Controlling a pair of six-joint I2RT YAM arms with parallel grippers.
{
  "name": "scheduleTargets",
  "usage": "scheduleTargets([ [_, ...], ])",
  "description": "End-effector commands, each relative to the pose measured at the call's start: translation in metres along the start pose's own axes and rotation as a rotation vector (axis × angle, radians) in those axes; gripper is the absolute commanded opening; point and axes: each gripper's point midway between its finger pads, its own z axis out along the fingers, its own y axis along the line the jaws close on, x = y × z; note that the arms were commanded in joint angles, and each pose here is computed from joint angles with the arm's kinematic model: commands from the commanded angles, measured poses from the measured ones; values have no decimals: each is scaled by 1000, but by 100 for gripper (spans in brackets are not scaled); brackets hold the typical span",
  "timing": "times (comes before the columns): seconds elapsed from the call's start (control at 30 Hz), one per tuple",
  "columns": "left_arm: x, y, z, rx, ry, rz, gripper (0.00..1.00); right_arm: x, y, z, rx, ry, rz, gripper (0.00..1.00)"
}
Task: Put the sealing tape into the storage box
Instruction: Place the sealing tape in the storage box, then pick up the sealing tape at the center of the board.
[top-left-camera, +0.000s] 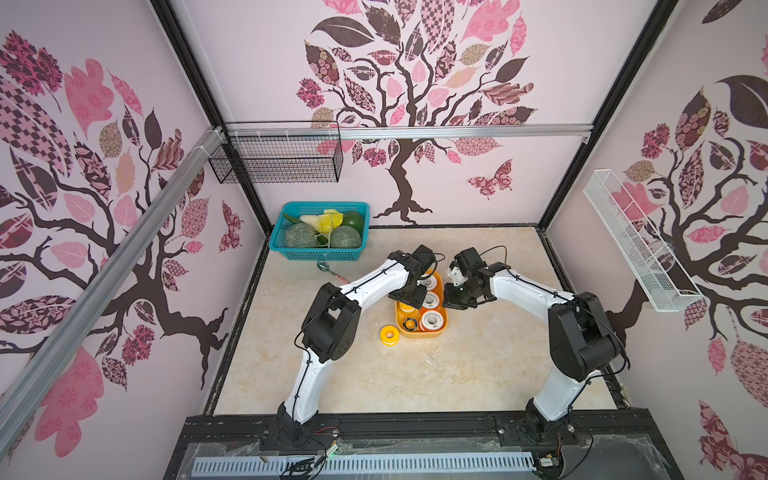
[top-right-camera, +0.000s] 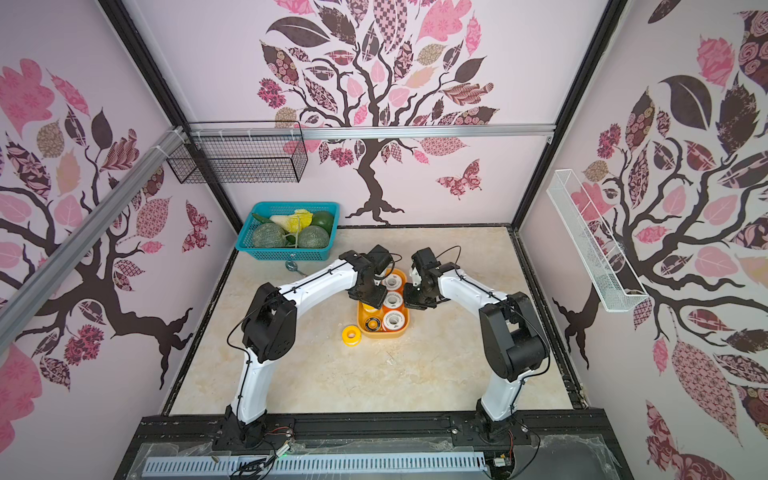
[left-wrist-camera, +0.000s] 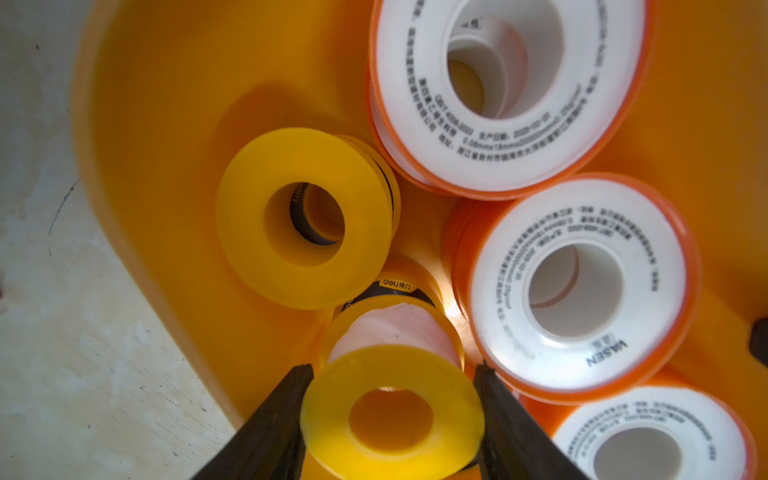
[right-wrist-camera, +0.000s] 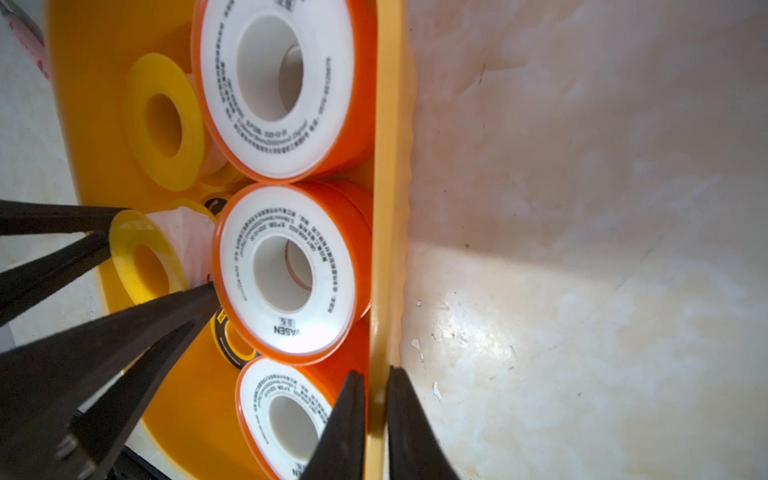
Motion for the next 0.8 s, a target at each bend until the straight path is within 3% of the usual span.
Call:
scheduleTargets([
  [0.0,-9,2,1,-20,-21,7,64,-12,13,-10,-34,-35,-25,16],
  [0.3,-14,3,-10,-24,-50,11,75,-12,14,-10,-36,-36,-25,16],
  [0.47,-16,3,-18,-24,-68,10,75,-12,13,-10,-37,-36,-24,16],
  [0.77,-21,5,-67,21,-201,-2,73,-12,13,-10,-36,-38,-24,16],
])
